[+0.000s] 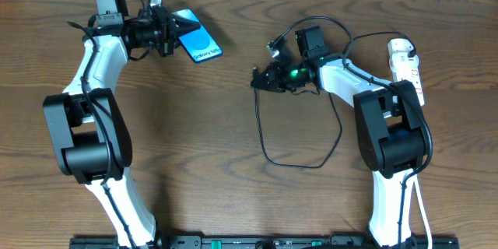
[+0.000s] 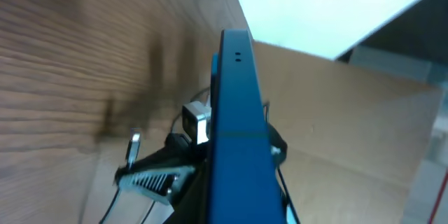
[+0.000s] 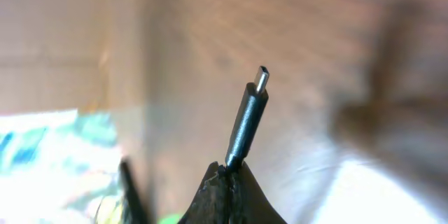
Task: Plug charger to phone and switch on socket
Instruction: 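Grasp the black cable's USB-C plug with the right gripper, then lift the plug with the right gripper toward the phone's bottom port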
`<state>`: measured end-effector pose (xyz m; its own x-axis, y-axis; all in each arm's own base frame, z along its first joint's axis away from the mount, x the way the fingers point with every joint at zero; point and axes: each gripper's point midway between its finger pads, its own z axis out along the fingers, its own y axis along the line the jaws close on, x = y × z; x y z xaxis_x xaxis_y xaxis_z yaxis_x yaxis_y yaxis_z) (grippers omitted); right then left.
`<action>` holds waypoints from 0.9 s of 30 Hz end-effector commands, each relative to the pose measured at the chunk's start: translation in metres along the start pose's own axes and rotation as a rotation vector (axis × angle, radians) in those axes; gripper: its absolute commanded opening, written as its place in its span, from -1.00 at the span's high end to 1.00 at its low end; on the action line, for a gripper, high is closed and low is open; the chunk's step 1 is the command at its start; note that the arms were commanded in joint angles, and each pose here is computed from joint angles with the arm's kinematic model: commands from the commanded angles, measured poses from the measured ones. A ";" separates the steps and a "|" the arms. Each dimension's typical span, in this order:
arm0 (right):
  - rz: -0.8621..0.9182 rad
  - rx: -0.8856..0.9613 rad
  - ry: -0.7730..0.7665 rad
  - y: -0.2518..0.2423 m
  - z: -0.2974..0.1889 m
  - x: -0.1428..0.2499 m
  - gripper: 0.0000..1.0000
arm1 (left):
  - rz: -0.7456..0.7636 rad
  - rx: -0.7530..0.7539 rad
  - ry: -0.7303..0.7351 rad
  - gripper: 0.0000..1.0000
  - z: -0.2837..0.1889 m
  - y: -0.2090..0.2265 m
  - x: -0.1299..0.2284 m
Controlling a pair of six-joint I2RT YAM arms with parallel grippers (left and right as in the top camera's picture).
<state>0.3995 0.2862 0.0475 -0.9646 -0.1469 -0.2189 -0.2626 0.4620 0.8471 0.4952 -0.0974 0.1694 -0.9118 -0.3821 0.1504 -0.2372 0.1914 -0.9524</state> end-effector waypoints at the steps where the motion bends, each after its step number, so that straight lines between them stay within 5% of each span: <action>1: -0.211 -0.192 0.033 0.057 -0.012 0.005 0.98 | 0.091 0.095 0.106 0.85 -0.001 -0.024 0.023; 16: -0.472 -0.297 -0.010 0.168 -0.077 0.022 0.98 | 0.150 0.204 0.249 0.85 0.005 -0.045 0.052; 27: -0.448 -0.397 0.043 0.168 -0.075 0.048 0.98 | 0.230 0.211 0.314 0.86 0.033 -0.054 0.072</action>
<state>0.3210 0.2894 0.2141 -0.7725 -0.2861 -0.5669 -0.6022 0.0471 0.7969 0.4628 -0.1579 0.2058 -0.9947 -0.1013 0.0151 -0.0226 0.0741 -0.9970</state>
